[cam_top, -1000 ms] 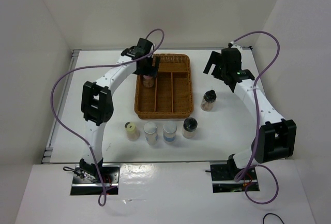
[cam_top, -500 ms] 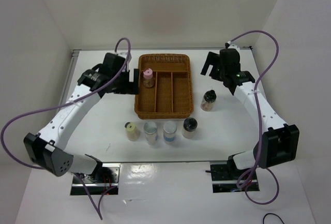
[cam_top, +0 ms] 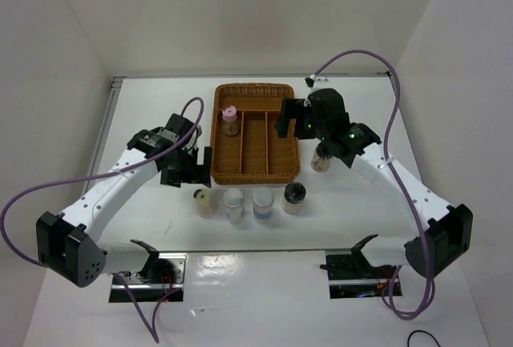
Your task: Organize the condiment bottles
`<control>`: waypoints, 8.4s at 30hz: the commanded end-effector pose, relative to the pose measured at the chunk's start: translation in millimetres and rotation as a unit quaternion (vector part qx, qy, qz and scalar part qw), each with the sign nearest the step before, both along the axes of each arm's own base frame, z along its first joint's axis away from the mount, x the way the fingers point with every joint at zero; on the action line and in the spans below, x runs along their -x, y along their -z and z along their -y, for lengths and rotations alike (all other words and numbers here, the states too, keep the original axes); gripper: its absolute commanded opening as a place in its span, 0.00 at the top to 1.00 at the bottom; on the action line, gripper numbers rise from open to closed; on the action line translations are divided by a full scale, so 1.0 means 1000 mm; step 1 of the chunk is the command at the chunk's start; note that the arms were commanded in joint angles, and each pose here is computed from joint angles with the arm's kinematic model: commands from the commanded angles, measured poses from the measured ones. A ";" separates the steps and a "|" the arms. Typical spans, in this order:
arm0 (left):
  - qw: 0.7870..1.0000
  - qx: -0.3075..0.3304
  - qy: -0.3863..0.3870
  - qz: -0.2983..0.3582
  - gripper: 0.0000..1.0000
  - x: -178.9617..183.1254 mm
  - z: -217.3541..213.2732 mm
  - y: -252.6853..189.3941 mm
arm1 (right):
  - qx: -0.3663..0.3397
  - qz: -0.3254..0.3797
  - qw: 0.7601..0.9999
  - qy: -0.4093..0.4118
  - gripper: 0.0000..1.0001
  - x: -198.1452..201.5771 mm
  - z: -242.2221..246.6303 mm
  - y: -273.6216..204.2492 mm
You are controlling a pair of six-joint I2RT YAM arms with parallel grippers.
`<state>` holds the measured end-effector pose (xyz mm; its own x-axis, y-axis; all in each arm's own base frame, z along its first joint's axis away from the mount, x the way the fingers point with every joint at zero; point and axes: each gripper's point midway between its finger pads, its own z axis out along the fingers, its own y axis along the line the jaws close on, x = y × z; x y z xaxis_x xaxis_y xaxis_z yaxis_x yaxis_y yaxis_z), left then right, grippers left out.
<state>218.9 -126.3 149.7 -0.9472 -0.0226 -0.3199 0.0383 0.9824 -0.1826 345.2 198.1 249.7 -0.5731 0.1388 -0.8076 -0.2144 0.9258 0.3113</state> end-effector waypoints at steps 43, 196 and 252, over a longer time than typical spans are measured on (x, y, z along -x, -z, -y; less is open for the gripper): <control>0.998 -0.062 0.006 0.027 0.59 -0.010 0.013 -0.047 | -0.008 -0.021 0.987 0.156 0.01 0.018 0.068 0.015; 0.947 0.011 0.133 0.293 0.50 -0.228 0.144 -0.162 | -0.009 -0.014 0.976 0.216 0.01 -0.006 0.128 0.025; 0.953 -0.009 0.152 0.263 0.00 -0.197 0.146 -0.166 | 0.018 -0.027 0.975 0.220 0.01 -0.028 0.145 0.031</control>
<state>463.1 -272.6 219.1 -0.7272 0.2818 -0.6260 0.3748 0.9269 -0.0182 363.8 54.5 183.7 -0.5817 0.3476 -0.7354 0.2471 0.9369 0.2473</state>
